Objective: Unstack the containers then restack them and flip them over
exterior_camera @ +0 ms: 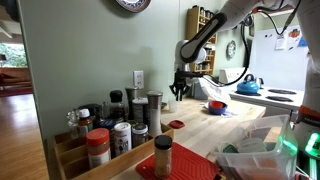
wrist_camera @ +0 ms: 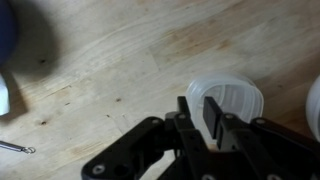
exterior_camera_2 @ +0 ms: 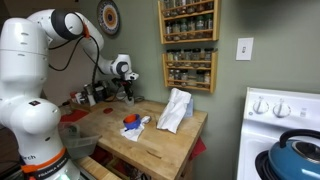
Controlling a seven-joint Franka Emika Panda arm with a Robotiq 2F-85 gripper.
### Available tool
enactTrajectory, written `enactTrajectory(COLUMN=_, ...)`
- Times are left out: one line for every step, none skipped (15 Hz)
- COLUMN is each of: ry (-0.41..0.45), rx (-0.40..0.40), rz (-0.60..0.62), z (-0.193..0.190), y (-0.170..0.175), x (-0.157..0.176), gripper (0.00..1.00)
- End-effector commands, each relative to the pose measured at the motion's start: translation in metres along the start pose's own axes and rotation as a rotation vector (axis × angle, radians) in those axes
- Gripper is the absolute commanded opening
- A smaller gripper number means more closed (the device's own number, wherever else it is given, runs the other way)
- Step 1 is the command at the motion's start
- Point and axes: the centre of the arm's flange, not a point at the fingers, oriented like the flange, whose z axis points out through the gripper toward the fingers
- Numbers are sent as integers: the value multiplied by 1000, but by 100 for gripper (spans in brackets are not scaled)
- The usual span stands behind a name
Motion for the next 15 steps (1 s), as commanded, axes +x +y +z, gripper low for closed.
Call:
enactTrajectory(ry=-15, rx=6, rz=-10, z=4, y=4, x=-1, gripper=0)
enactTrajectory(ry=-12, rx=5, rz=-12, z=2, y=4, x=-1, gripper=0)
enactTrajectory(ry=-12, rx=6, rz=-14, z=0, y=4, x=-1, gripper=0)
enactTrajectory(ry=-21, rx=71, rz=-36, z=-11, y=3, x=-3, gripper=0)
enactTrajectory(ry=53, rx=-37, rz=13, z=-15, y=5, x=-1, gripper=0)
enactTrajectory(ry=-9, rx=51, rz=-23, z=-23, y=6, x=-1, gripper=0)
enactTrajectory(ry=57, rx=-8, rz=28, z=-30, y=9, x=1, gripper=0)
enactTrajectory(ry=29, rx=77, rz=0, z=-37, y=9, x=0, gripper=0)
enactTrajectory(ry=22, rx=78, rz=7, z=-46, y=11, x=0, gripper=0)
enactTrajectory(ry=79, rx=27, rz=37, z=-50, y=13, x=1, gripper=0)
enactTrajectory(ry=59, rx=80, rz=21, z=-60, y=15, x=0, gripper=0)
enactTrajectory(ry=57, rx=107, rz=17, z=-70, y=18, x=-2, gripper=0)
enactTrajectory(ry=73, rx=118, rz=18, z=-82, y=22, x=-3, gripper=0)
enactTrajectory(ry=84, rx=112, rz=25, z=-92, y=30, x=-3, gripper=0)
enactTrajectory(ry=100, rx=112, rz=35, z=-101, y=37, x=-3, gripper=0)
